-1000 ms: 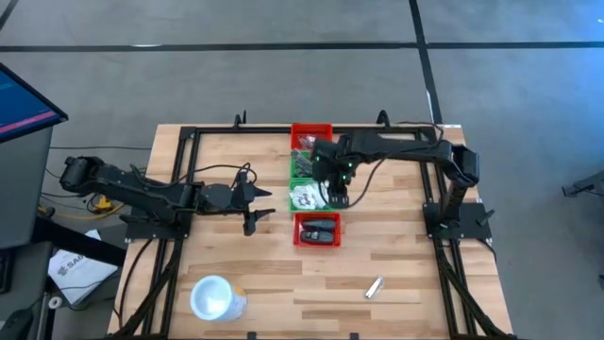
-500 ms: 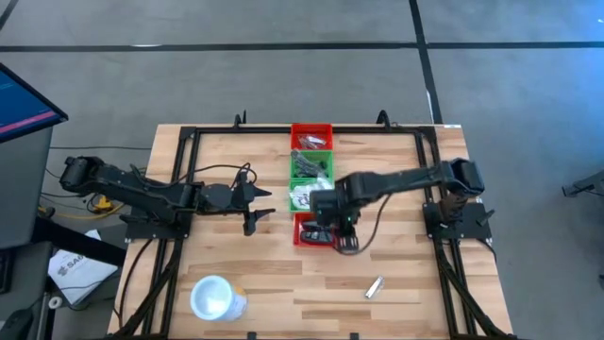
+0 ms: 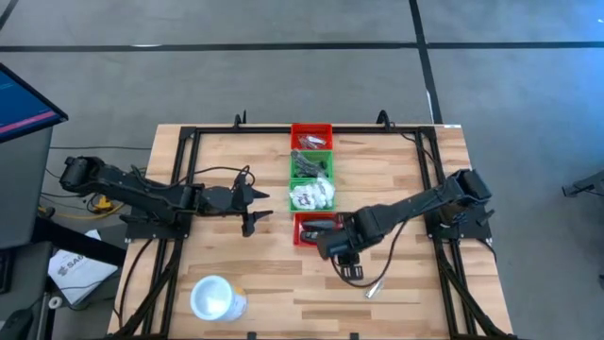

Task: Pick & Place Travel size toiletries
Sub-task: Put the silver nail cutter into the top red bin

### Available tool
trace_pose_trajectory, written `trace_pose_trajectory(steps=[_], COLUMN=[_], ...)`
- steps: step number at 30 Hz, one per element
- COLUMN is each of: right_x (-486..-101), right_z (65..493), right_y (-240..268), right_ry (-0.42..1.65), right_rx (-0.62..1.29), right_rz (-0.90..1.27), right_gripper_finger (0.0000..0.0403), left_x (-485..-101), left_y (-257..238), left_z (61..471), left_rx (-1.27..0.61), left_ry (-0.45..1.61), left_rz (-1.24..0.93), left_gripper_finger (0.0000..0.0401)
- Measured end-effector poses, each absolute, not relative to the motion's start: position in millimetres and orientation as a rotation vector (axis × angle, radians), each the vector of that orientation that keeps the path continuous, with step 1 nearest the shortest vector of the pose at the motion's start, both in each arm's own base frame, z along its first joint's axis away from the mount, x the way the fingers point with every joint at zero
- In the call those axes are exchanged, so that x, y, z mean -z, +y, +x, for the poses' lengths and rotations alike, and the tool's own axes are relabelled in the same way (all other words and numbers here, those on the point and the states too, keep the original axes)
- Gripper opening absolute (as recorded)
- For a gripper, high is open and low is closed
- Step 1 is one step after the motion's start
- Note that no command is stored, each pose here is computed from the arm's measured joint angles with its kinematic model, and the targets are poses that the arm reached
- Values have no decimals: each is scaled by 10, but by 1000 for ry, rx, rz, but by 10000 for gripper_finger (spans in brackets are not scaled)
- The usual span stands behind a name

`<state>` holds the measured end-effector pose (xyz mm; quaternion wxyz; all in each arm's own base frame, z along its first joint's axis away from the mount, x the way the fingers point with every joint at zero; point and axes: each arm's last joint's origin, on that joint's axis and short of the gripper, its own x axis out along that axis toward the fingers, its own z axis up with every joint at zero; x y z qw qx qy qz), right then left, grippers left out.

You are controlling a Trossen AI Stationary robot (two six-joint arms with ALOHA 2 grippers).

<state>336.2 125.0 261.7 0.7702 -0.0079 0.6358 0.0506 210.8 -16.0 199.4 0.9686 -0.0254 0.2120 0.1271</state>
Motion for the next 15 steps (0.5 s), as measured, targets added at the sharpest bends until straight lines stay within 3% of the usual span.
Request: trace_pose_trajectory(steps=[7,15], right_x=[-2360,-2199], right_z=[3154,2766], right_y=[1481,1629], right_ry=[1421,1327], right_rx=[-44,-16], right_rz=[-32,75], right_gripper_finger=[122,123], left_x=[-2018,-2030], left_y=[-174,-178], left_z=[2112,2118], left_rx=[-248,-245], left_ry=[405,392], left_rz=[-63,-62], left_gripper_finger=[237,237])
